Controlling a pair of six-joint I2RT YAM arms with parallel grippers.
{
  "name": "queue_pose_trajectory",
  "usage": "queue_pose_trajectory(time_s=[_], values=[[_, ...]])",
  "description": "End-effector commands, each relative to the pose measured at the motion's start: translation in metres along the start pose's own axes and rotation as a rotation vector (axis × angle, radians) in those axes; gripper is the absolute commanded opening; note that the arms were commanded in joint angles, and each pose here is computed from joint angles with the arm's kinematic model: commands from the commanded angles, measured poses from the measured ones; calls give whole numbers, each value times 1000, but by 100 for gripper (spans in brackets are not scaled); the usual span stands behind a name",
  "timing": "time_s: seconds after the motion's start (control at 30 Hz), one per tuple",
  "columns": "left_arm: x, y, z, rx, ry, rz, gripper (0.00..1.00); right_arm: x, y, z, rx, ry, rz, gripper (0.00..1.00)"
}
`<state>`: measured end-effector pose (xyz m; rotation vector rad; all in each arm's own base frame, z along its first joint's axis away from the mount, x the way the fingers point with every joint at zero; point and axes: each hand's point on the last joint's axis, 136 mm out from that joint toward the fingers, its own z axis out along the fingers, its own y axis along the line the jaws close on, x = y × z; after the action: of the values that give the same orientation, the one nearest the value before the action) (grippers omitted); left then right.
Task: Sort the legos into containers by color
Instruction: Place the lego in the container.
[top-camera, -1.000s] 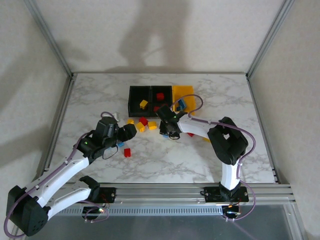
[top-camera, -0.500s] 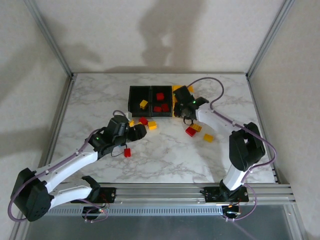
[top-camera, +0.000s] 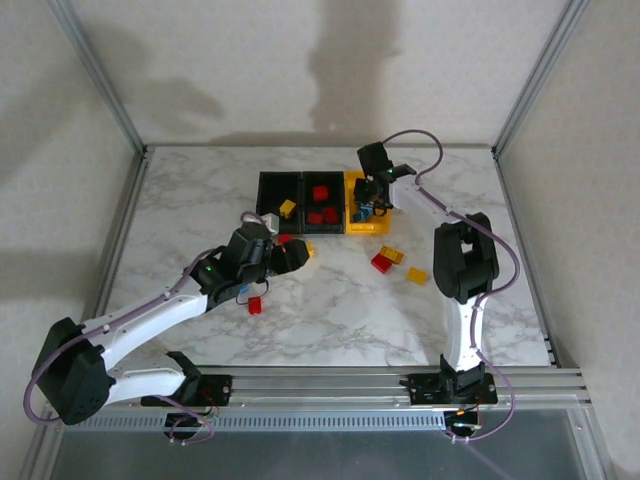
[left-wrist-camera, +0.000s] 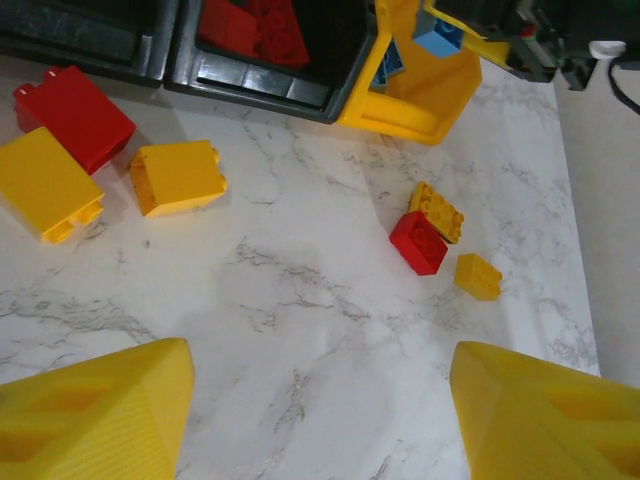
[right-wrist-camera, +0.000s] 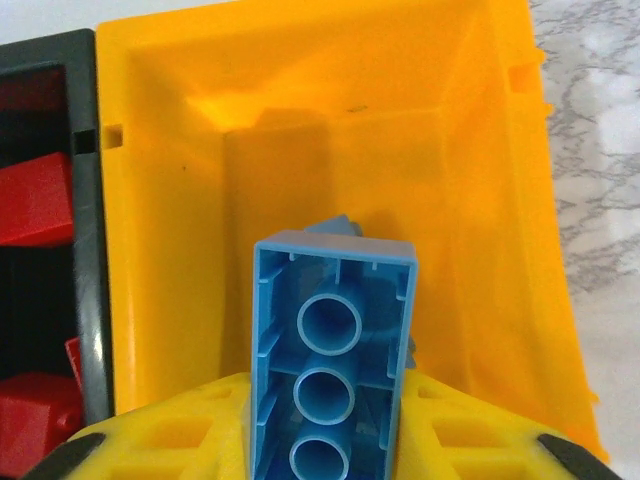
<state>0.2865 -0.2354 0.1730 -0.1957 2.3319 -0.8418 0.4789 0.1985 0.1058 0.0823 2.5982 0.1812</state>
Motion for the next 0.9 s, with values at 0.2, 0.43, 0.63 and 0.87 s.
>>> queue_pose_trajectory(time_s=[0.2, 0.43, 0.63, 0.87], values=[[-5, -15, 6, 23, -6, 5, 68, -4, 8, 14, -27, 34, -34, 38], [-3, -8, 2, 5, -15, -7, 68, -12, 10, 8, -29, 14, -28, 48], [-7, -1, -4, -34, -37, -24, 69, -23, 15, -23, -63, -40, -13, 50], [-8, 28, -19, -170, -72, -64, 70, -11, 21, -81, -157, -124, -15, 55]])
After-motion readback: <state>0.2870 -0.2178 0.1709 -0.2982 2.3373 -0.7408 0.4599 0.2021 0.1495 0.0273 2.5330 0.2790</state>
